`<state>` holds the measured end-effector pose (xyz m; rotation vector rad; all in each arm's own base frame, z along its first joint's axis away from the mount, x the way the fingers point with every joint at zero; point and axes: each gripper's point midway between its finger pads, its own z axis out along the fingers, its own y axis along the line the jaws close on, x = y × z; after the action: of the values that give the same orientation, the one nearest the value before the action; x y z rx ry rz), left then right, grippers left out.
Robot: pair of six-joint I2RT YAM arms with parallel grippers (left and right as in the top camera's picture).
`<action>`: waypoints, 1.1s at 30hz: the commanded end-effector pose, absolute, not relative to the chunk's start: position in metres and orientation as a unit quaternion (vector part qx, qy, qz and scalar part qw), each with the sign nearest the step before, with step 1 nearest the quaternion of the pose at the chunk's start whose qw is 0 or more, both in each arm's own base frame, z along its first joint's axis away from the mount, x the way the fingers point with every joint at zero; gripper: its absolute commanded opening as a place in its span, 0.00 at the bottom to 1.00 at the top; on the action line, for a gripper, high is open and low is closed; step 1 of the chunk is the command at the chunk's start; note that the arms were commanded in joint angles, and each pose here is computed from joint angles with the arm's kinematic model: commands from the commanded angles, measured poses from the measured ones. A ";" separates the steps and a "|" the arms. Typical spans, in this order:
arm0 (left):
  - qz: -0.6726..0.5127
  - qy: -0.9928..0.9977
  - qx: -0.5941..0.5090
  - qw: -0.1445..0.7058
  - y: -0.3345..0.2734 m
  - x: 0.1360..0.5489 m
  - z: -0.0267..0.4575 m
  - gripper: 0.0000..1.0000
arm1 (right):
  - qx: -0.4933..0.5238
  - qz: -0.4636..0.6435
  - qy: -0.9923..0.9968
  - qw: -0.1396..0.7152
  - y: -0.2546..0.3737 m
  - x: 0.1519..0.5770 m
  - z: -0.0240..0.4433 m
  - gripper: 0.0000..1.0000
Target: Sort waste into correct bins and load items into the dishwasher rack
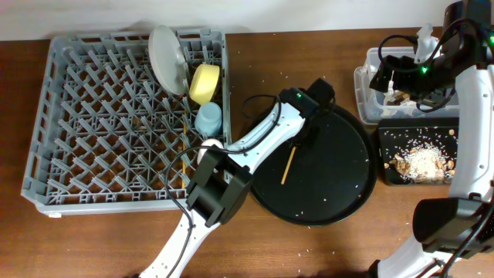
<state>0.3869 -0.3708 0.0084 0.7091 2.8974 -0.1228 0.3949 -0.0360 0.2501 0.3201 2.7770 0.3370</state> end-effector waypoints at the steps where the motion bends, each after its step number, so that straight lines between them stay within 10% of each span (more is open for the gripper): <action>1: -0.028 0.970 0.231 0.071 -0.368 0.386 -0.006 0.01 | 0.110 0.113 0.974 0.165 -0.038 0.395 0.251 0.99; 7: -0.063 0.959 0.226 0.160 -0.354 0.427 0.131 0.00 | 0.110 0.113 0.974 0.165 -0.038 0.395 0.251 0.98; 16: -0.062 0.940 0.071 0.329 -0.154 0.447 0.341 0.00 | 0.110 0.113 0.974 0.165 -0.038 0.395 0.251 0.98; 25: 0.064 0.995 -0.031 0.075 -0.054 0.403 0.180 0.00 | 0.110 0.113 0.974 0.165 -0.038 0.395 0.251 0.98; 33: 0.067 0.995 -0.014 0.067 -0.051 0.408 0.080 0.11 | 0.110 0.113 0.974 0.165 -0.038 0.395 0.251 0.98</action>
<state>0.4054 -0.0538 0.0740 -0.0502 3.0253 0.2045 0.3950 -0.0360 0.2501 0.3205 2.7766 0.3370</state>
